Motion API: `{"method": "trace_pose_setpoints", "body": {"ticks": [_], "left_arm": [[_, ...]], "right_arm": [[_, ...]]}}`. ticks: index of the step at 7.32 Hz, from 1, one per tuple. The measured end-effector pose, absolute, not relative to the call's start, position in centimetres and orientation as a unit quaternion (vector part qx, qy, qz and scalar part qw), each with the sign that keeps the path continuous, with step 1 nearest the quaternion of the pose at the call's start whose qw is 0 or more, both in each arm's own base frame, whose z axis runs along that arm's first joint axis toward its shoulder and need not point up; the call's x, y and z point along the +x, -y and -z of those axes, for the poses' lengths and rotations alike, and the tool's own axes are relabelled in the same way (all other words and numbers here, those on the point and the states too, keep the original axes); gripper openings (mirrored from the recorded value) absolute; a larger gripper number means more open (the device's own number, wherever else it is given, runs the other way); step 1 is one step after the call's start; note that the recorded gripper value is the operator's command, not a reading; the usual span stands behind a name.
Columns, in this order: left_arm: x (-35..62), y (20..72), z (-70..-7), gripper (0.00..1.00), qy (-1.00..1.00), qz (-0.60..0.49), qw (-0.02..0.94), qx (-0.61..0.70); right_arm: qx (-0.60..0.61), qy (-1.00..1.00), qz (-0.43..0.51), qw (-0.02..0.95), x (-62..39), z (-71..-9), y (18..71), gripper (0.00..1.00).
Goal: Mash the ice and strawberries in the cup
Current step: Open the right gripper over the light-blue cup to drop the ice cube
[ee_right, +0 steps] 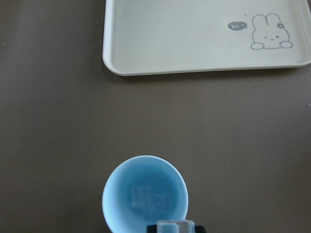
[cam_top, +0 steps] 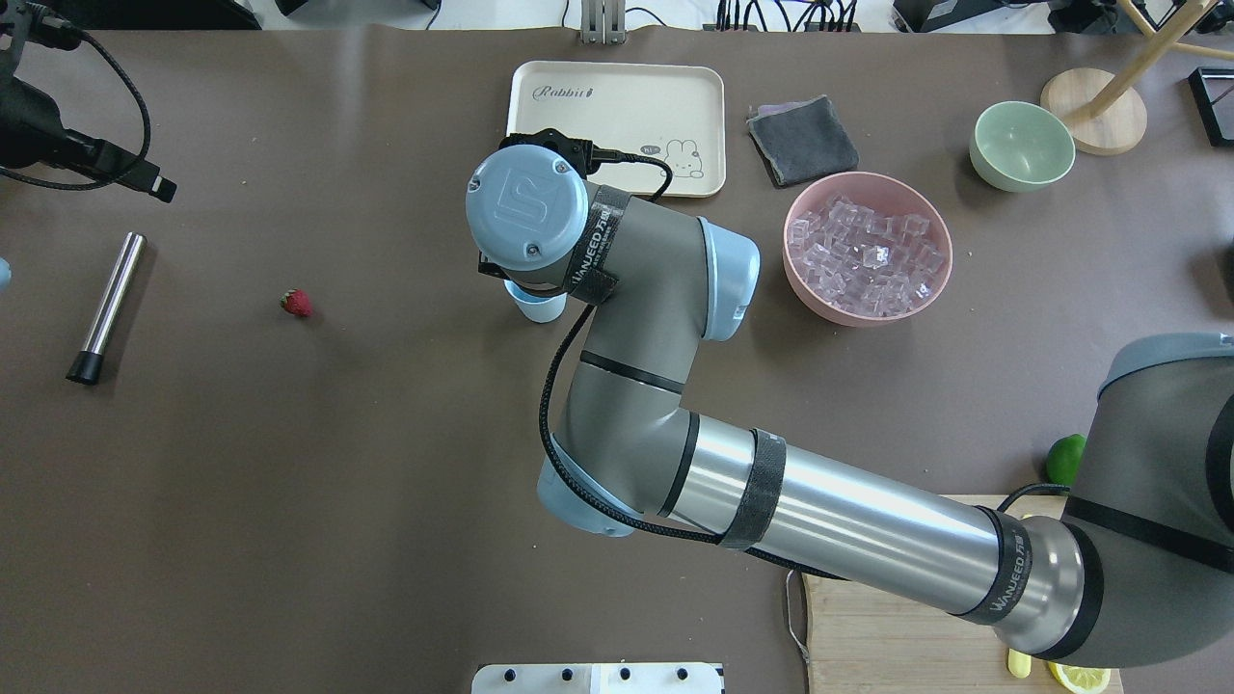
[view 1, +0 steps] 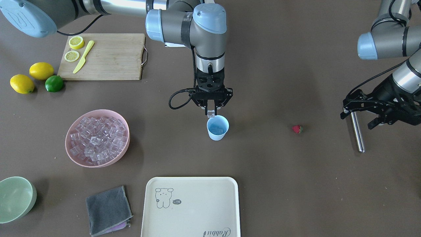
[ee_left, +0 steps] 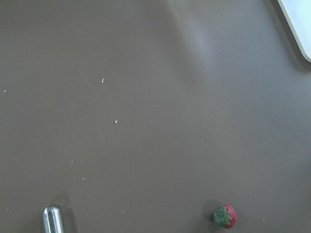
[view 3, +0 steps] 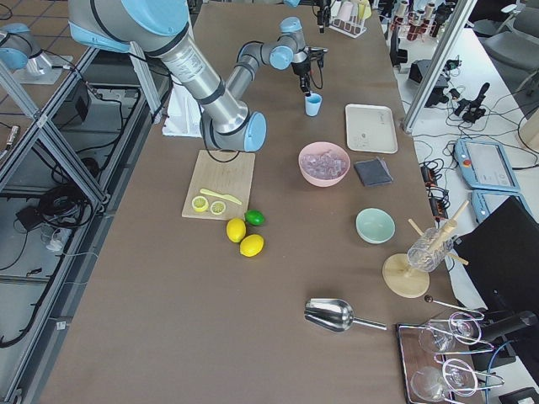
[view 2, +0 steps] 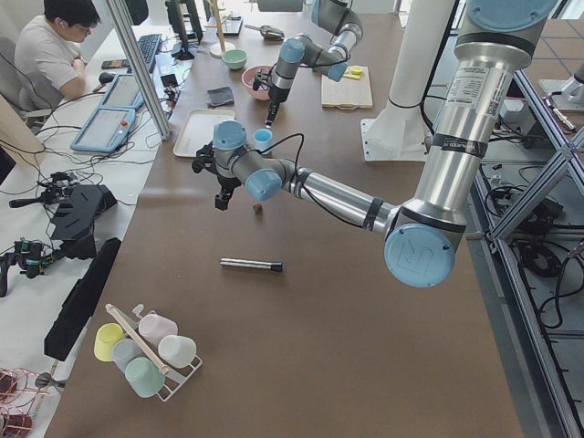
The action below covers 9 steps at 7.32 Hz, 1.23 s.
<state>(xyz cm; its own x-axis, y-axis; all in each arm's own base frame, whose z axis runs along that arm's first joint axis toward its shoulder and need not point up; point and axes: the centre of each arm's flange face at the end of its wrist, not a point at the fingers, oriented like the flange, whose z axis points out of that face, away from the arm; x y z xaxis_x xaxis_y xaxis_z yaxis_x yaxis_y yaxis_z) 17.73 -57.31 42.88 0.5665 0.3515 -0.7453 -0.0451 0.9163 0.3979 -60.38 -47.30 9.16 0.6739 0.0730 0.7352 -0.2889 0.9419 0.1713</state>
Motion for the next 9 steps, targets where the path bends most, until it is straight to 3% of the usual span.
{"method": "trace_pose_setpoints", "body": {"ticks": [2,3,5,6,7,9], "left_arm": [[17.9,57.3,-42.8,0.98,-0.451,-0.115,0.868,0.171],[17.9,57.3,-42.8,0.98,-0.451,-0.116,0.868,0.171],[17.9,57.3,-42.8,0.98,-0.451,-0.116,0.868,0.171],[17.9,57.3,-42.8,0.98,-0.451,-0.116,0.868,0.171],[18.0,57.3,-42.7,0.98,-0.451,-0.116,0.868,0.171],[18.0,57.4,-42.5,0.98,-0.451,-0.117,0.868,0.172]], "right_arm": [[0.138,0.391,-0.102,0.904,-60.2,-9.2,47.5,0.09],[0.140,0.390,-0.103,0.904,-60.2,-9.3,47.7,0.03],[0.148,0.396,-0.107,0.900,-60.6,-9.4,48.2,0.03],[0.152,0.398,-0.110,0.898,-60.7,-9.5,48.4,0.08],[0.159,0.399,-0.113,0.896,-60.9,-9.6,48.7,0.19],[0.169,0.403,-0.116,0.892,-61.9,-9.8,49.4,0.22]]}}
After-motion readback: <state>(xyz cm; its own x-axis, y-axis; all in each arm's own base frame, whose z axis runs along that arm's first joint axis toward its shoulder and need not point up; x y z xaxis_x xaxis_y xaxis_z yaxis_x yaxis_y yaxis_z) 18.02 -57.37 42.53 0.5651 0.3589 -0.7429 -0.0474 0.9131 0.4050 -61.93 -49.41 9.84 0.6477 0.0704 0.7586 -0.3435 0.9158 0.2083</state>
